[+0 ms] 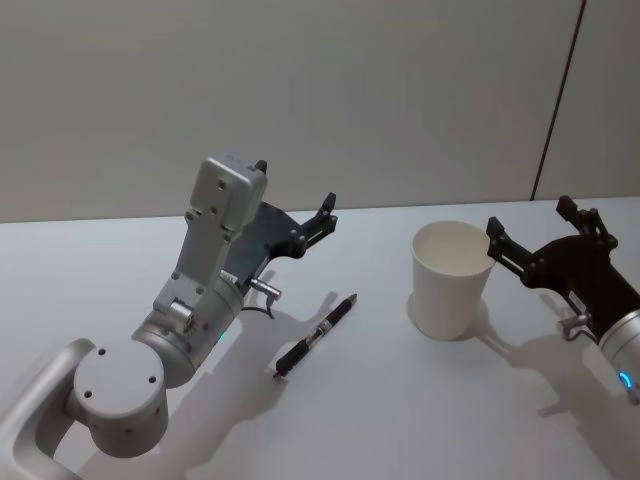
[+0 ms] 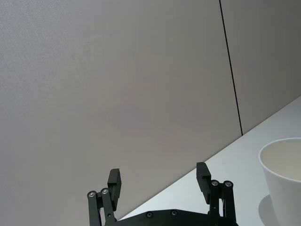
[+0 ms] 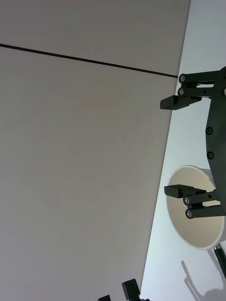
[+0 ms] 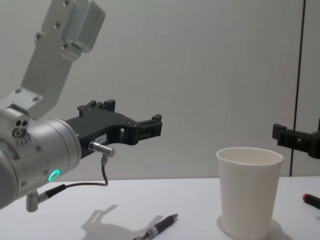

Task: Place the pen into the pen holder.

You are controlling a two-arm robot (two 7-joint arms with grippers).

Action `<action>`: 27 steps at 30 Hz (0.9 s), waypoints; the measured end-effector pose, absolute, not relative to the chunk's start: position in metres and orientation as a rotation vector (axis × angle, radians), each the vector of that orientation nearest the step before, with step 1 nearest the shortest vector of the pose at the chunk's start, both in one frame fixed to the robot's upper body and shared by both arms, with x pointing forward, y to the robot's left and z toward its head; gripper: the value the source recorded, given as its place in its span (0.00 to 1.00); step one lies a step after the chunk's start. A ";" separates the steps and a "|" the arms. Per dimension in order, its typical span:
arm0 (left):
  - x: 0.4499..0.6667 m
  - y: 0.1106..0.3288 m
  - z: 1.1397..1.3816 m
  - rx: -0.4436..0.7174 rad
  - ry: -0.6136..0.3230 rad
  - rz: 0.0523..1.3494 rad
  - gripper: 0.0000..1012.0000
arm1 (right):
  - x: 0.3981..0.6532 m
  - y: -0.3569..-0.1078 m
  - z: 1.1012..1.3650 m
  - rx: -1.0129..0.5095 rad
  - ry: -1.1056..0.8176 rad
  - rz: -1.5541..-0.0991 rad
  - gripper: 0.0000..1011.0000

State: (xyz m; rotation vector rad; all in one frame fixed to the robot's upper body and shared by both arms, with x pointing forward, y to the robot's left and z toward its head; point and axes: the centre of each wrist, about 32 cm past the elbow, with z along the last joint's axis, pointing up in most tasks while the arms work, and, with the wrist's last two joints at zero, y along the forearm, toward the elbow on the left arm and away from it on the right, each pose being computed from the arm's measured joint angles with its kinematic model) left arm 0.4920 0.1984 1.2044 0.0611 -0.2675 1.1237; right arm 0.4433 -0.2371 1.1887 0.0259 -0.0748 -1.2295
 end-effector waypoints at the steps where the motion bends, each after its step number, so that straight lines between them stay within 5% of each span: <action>1: 0.492 0.198 1.204 0.061 -0.268 1.124 0.99 | 0.443 -0.237 1.189 0.026 -0.075 -1.230 0.99; 27: 0.492 0.198 1.204 0.061 -0.268 1.124 0.99 | 0.443 -0.237 1.189 0.026 -0.075 -1.230 0.99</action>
